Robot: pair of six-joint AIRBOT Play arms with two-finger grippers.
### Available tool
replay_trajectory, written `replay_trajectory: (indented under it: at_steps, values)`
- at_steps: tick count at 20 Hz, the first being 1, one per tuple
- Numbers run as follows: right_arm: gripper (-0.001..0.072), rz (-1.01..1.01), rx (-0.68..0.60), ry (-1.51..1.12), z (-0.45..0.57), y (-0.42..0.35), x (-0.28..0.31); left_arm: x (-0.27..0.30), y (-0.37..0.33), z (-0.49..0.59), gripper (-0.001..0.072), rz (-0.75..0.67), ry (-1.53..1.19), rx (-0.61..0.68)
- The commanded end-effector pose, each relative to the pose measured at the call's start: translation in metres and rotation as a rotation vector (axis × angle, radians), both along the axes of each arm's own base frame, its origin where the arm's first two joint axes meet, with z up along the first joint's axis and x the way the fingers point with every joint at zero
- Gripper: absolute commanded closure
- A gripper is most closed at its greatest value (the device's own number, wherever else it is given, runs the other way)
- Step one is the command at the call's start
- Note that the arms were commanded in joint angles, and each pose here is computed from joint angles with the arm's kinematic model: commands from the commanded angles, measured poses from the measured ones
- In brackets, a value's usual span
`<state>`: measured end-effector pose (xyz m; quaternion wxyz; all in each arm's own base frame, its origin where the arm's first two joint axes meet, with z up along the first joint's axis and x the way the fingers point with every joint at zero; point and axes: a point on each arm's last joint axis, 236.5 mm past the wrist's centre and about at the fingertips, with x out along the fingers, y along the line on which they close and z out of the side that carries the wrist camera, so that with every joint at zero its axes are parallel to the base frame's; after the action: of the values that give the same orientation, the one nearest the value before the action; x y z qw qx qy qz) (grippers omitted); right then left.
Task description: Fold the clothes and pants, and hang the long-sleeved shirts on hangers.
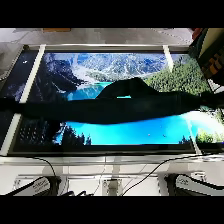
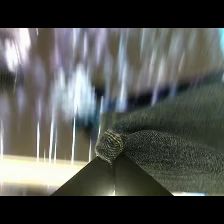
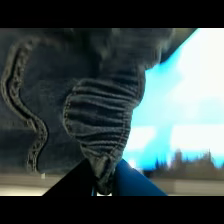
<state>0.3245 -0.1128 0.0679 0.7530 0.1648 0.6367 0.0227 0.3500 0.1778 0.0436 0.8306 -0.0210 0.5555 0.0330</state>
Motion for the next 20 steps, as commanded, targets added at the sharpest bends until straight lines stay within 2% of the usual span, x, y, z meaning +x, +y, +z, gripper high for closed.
replay_trajectory:
  at_steps: [1,4,8,11,12,13,14,17,20]
  values:
    - [0.0671,0.028,0.015,0.327,-0.037,0.004,-0.077,-0.092,0.019,-0.058,0.0693,-0.027,0.369,0.09]
    - [0.0671,0.052,0.052,0.511,-0.078,0.015,-0.126,-0.117,0.023,-0.075,0.0693,-0.001,0.451,0.09]
    - [0.067,0.08,0.146,0.675,-0.105,0.041,-0.174,-0.127,0.041,-0.074,0.0692,-0.034,0.498,0.178]
    - [0.0652,0.074,0.135,0.661,-0.114,0.041,-0.173,-0.116,0.049,-0.073,0.0687,-0.054,0.456,0.216]
    - [0.0519,0.065,0.128,0.648,-0.117,0.04,-0.17,-0.115,0.05,-0.073,0.0594,-0.054,0.453,0.218]
    - [0.032,0.059,0.127,0.648,-0.117,0.04,-0.17,-0.114,0.049,-0.073,0.0307,-0.058,0.451,0.22]
    - [0.0175,0.06,0.126,0.646,-0.117,0.04,-0.169,-0.11,0.052,-0.072,0.0015,-0.055,0.432,0.233]
    - [0.0156,0.06,0.124,0.646,-0.117,0.039,-0.169,-0.089,0.059,-0.059,0.0003,-0.021,0.359,0.275]
    - [0.0157,0.054,0.101,0.607,-0.113,0.033,-0.158,-0.031,0.066,-0.014,0.0005,0.101,0.143,0.327]
